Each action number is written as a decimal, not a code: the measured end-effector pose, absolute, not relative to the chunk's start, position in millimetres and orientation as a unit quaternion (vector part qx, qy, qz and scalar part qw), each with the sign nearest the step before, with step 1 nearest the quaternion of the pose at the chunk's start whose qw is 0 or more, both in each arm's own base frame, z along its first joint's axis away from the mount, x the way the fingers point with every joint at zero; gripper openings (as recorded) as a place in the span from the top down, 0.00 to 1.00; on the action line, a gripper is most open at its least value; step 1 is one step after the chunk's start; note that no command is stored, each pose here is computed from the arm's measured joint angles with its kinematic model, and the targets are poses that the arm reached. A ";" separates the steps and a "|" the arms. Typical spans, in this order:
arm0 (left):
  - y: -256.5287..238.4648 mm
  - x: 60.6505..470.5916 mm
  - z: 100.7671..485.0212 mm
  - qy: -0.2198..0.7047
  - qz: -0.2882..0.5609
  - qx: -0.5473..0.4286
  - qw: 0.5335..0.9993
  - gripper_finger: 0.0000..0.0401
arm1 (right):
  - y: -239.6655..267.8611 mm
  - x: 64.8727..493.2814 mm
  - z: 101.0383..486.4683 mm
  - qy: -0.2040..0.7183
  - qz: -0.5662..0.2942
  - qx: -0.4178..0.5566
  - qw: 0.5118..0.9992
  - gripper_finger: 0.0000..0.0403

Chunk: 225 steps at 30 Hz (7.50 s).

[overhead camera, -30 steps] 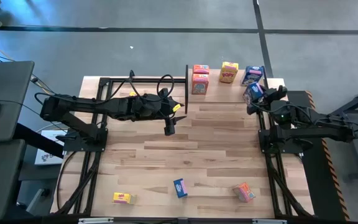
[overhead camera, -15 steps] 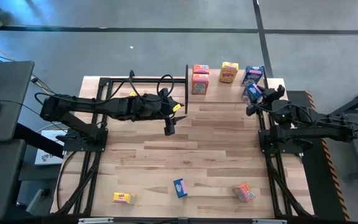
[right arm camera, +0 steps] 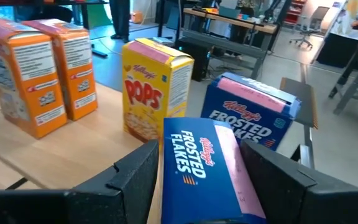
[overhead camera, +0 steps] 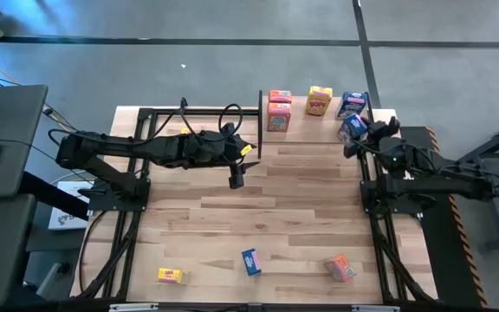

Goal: Stack cereal on shelf
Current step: Put the top blue cereal box on the shelf aligned with the other blue cereal box

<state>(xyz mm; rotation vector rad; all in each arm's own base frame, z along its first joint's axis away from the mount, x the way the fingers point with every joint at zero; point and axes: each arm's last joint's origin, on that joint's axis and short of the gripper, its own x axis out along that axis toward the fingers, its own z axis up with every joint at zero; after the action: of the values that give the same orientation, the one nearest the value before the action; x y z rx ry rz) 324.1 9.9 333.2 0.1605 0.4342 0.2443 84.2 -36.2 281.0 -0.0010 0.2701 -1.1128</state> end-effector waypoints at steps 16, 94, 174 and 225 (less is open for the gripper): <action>9.9 324.1 333.2 0.214 0.121 0.079 0.966 0.46 | -53.8 103.7 280.8 0.149 -0.533 -0.006 0.833 0.45; 9.9 324.0 333.1 0.215 0.121 0.079 0.966 0.46 | -25.5 124.2 337.4 0.188 -0.341 0.220 0.894 0.45; 9.9 324.0 333.1 0.217 0.118 0.092 0.965 0.46 | -51.8 124.7 296.3 0.336 -0.550 0.223 0.731 0.45; 9.9 323.0 331.1 0.231 0.113 0.110 0.960 0.46 | -69.9 149.2 286.6 0.337 -0.565 0.227 0.718 0.45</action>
<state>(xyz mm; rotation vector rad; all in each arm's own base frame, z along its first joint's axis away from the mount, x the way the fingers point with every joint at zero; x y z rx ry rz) 323.0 9.9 331.1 0.2239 0.4676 0.2289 149.2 -69.9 286.6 0.5025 0.7448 -1.2492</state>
